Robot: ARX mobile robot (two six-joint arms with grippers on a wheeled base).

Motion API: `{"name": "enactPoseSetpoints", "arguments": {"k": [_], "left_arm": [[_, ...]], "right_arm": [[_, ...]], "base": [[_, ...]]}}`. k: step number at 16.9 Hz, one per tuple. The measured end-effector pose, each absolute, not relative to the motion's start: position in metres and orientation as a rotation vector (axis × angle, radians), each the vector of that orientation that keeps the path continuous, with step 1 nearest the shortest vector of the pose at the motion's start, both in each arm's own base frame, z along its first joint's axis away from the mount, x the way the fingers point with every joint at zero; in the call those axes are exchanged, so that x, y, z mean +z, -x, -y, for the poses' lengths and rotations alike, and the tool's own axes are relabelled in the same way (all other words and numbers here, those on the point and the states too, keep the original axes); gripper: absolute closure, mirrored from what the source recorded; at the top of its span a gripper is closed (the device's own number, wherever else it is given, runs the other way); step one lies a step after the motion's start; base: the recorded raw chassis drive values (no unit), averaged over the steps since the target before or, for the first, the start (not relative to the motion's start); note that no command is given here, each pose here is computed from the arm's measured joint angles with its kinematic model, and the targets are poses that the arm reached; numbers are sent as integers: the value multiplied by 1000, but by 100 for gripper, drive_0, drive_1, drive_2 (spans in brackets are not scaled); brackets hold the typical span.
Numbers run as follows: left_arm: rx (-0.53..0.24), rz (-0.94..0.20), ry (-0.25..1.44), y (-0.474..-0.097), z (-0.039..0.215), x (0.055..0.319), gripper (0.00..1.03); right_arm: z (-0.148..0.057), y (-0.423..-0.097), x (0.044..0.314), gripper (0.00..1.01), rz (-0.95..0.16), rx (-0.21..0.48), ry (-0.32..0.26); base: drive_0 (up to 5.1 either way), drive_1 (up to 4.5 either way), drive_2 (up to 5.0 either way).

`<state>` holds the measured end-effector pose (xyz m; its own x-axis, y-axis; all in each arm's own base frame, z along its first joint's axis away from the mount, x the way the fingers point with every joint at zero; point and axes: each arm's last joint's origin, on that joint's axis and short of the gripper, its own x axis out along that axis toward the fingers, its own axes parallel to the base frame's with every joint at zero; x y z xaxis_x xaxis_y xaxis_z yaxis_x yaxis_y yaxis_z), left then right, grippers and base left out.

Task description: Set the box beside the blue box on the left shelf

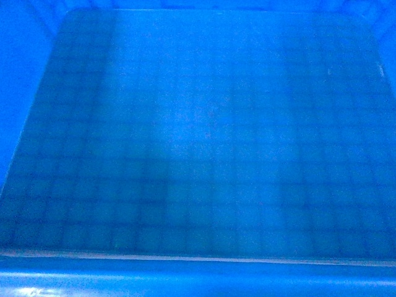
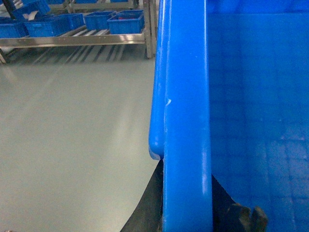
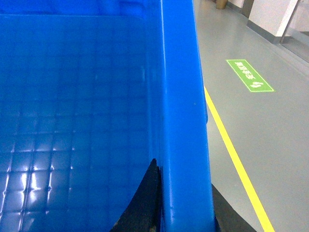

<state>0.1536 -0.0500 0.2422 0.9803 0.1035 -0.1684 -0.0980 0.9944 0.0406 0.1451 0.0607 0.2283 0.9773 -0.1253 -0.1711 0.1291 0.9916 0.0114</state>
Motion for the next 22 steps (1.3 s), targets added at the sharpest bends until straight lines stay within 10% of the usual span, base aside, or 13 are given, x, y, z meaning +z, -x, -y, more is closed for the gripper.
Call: {"name": "enactPoseSetpoints", "arguments": {"k": [22], "left_arm": [[101, -170, -32, -154, 50, 242, 93]], "right_arm": [[-61, -145, 228, 91, -172, -128, -23]], "base": [[7, 427, -413]]}}
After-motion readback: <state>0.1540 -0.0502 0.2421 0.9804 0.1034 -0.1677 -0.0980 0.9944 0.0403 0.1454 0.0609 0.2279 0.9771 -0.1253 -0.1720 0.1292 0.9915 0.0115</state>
